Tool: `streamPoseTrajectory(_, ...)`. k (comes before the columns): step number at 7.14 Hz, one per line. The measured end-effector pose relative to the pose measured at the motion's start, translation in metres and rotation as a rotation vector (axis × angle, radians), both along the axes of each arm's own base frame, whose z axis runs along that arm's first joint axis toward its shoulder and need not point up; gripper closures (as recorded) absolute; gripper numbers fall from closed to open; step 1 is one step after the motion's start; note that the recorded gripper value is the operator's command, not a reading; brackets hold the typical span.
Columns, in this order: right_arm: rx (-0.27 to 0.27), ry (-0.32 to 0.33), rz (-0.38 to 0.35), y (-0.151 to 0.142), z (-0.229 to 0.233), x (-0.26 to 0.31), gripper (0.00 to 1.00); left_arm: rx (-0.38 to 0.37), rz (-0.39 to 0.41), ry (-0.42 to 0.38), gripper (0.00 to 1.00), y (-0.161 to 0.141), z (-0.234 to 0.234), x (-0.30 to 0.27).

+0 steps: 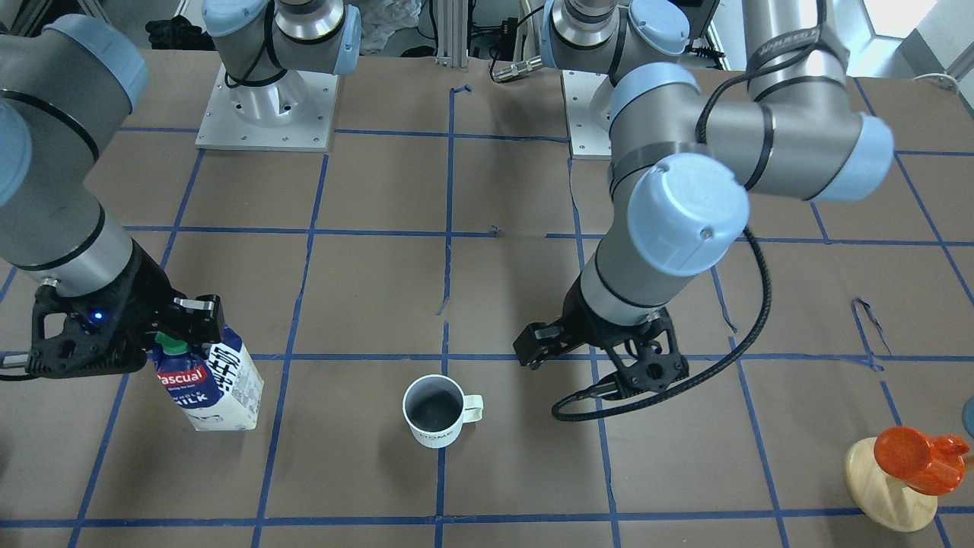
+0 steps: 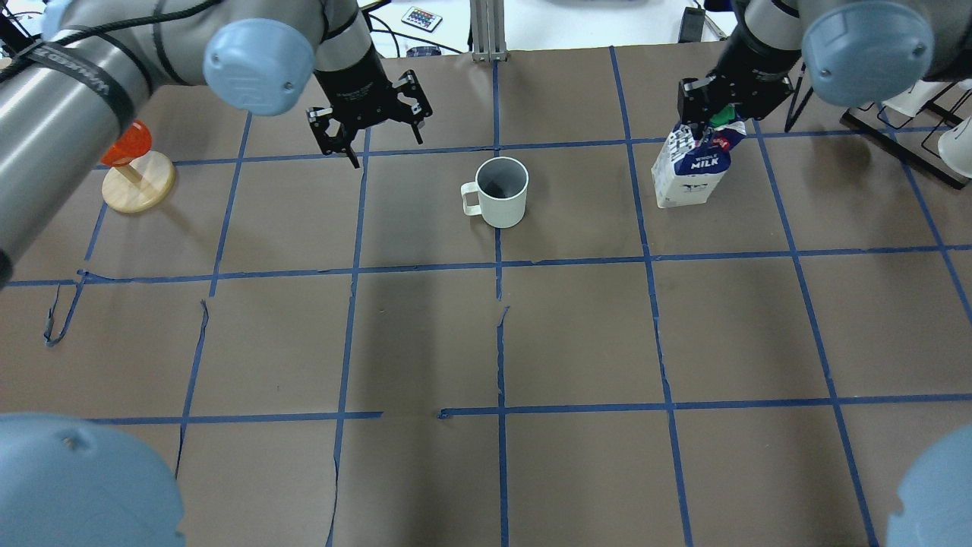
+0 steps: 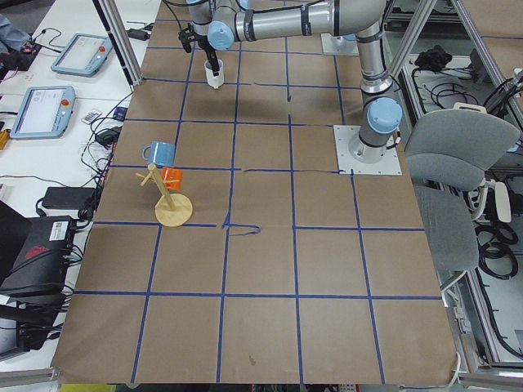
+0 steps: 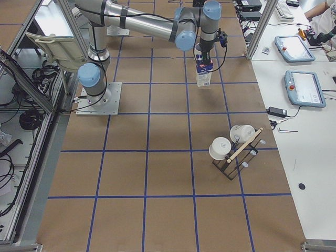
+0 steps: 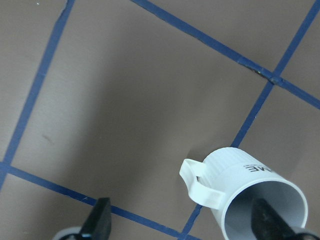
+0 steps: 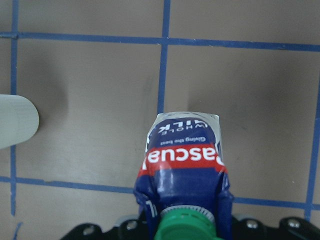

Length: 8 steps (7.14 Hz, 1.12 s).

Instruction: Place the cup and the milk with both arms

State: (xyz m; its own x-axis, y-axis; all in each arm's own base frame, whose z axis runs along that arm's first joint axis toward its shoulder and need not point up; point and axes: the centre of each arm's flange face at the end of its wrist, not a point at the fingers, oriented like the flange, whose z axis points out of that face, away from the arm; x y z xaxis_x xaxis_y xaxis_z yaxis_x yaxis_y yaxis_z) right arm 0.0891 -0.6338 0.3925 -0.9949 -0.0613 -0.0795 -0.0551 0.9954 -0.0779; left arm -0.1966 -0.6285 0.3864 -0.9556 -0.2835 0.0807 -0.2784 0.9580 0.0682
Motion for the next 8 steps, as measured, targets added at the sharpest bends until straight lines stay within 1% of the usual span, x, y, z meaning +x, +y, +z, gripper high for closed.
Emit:
streamPoseTrajectory(1, 0.005, -0.012, -0.034, -0.019, -0.004, 0.022, 0.62, 0.006, -0.073, 0.002, 0.0, 0.014, 0.024, 0.028)
streamPoseTrajectory(2, 0.012, -0.037, -0.077, -0.033, -0.01, 0.044, 0.62, 0.004, -0.128, -0.008, 0.0, 0.033, 0.049, 0.048)
streamPoseTrajectory(3, 0.024, -0.07, -0.117, -0.043, -0.018, 0.067, 0.62, -0.001, -0.156, -0.032, 0.0, 0.055, 0.077, 0.057)
streamPoseTrajectory(4, 0.037, -0.091, -0.14, -0.05, -0.027, 0.085, 0.61, 0.002, -0.168, -0.047, 0.0, 0.079, 0.099, 0.059)
streamPoseTrajectory(5, 0.05, -0.108, -0.147, -0.054, -0.035, 0.099, 0.61, 0.008, -0.178, -0.053, 0.0, 0.1, 0.106, 0.059)
streamPoseTrajectory(6, 0.064, -0.12, -0.142, -0.054, -0.043, 0.114, 0.6, 0.001, -0.184, -0.055, 0.0, 0.114, 0.102, 0.059)
streamPoseTrajectory(7, 0.078, -0.121, -0.134, -0.053, -0.052, 0.127, 0.59, -0.025, -0.185, -0.057, 0.0, 0.12, 0.096, 0.059)
streamPoseTrajectory(8, 0.088, -0.115, -0.119, -0.052, -0.059, 0.134, 0.59, -0.059, -0.185, -0.06, 0.0, 0.119, 0.089, 0.059)
